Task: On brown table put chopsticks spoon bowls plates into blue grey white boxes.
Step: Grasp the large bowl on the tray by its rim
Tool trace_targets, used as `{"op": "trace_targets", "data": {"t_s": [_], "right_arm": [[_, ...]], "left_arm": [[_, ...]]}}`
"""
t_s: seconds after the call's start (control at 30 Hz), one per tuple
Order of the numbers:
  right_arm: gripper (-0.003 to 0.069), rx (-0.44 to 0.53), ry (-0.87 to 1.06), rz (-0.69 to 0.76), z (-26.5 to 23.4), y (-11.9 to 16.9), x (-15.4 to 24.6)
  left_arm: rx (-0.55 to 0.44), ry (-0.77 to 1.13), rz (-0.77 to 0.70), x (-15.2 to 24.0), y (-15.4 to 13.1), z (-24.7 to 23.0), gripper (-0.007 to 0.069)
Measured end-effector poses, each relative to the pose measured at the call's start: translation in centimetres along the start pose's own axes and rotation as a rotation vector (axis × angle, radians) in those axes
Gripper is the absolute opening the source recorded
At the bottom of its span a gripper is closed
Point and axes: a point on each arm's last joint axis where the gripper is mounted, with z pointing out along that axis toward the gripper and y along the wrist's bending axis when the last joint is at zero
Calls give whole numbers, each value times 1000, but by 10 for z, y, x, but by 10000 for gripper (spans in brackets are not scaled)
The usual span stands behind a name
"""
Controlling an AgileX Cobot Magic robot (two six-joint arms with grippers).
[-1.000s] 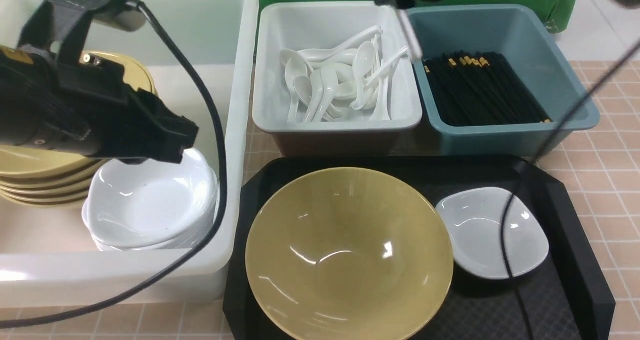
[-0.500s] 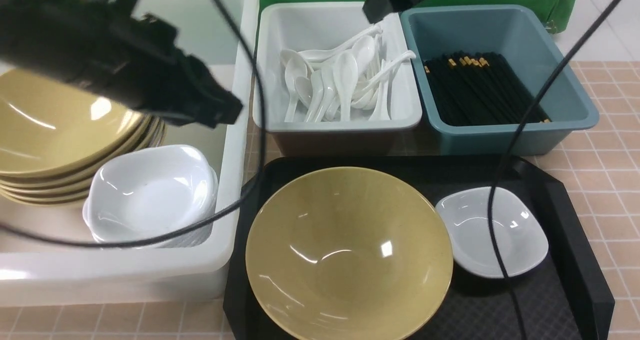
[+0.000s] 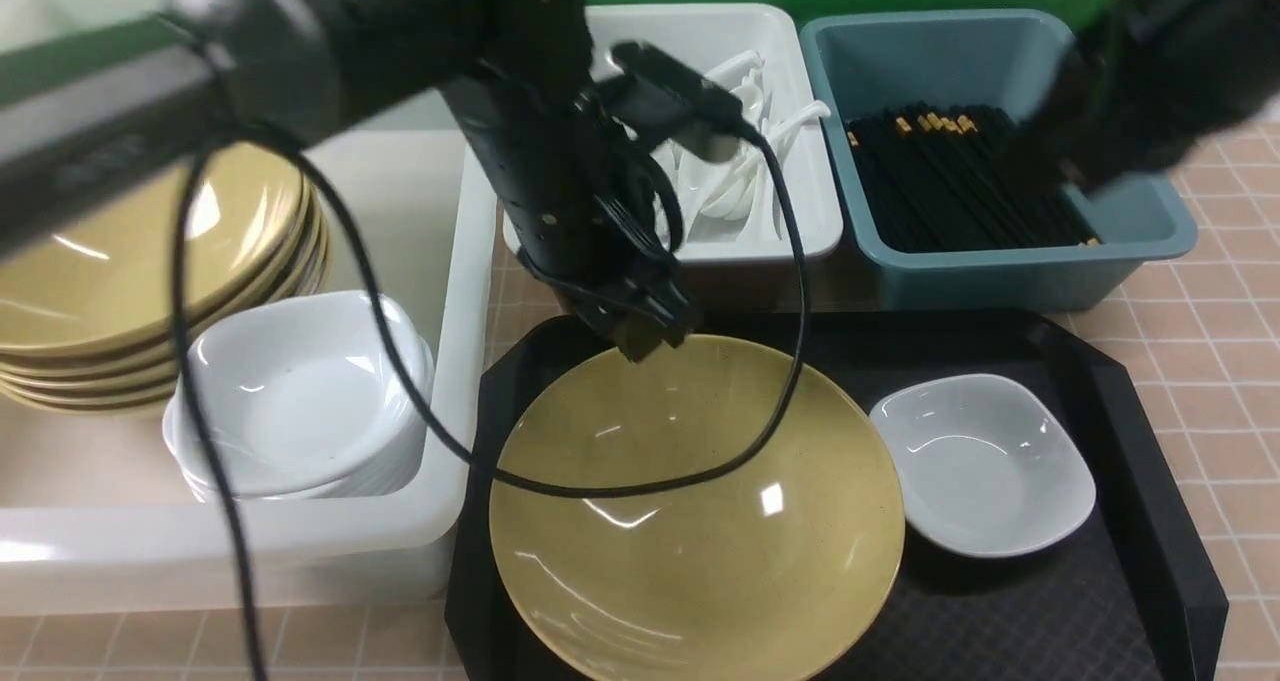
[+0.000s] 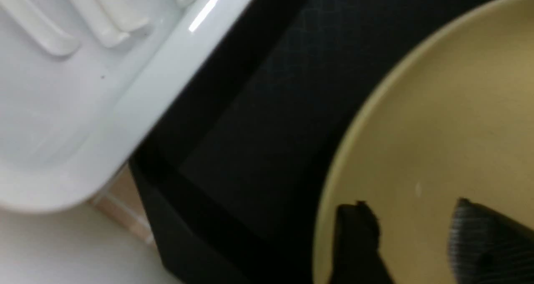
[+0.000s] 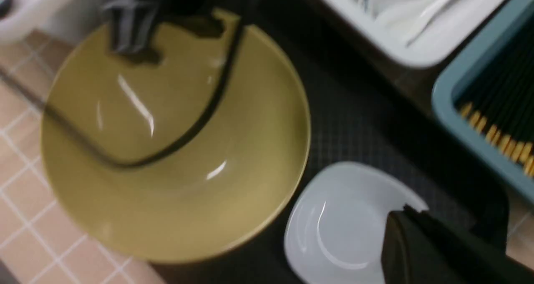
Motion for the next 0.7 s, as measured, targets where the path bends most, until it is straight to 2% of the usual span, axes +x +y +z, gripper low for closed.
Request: {"op": "trace_targets", "data": {"t_s": [0.03, 0.17, 0.27, 0.37, 0.43, 0.5, 0.57, 0.63, 0.7], "right_arm": [[36, 1, -3, 0, 0, 0, 1], [36, 0, 5, 5, -1, 6, 18], [36, -3, 14, 8, 3, 6, 20], [36, -4, 13, 9, 4, 6, 20], [37, -3, 8, 6, 4, 6, 19], [37, -11, -3, -32, 5, 11, 17], [37, -23, -8, -75, 5, 18, 13], [37, -46, -16, -124, 6, 27, 7], [37, -61, -24, -173, 6, 37, -1]], "left_arm": [[0, 3, 0, 0, 0, 2, 318], [-11, 12, -1, -7, 6, 34, 428], [-8, 25, -3, -8, 8, 49, 442], [2, 52, -13, -7, 8, 58, 426], [10, 69, -25, -6, 7, 60, 385], [18, 92, -48, -4, 6, 60, 245], [33, 124, -52, -1, 4, 55, 150], [58, 112, -102, -1, 3, 46, 83], [72, 86, -132, -2, 3, 37, 51]]}}
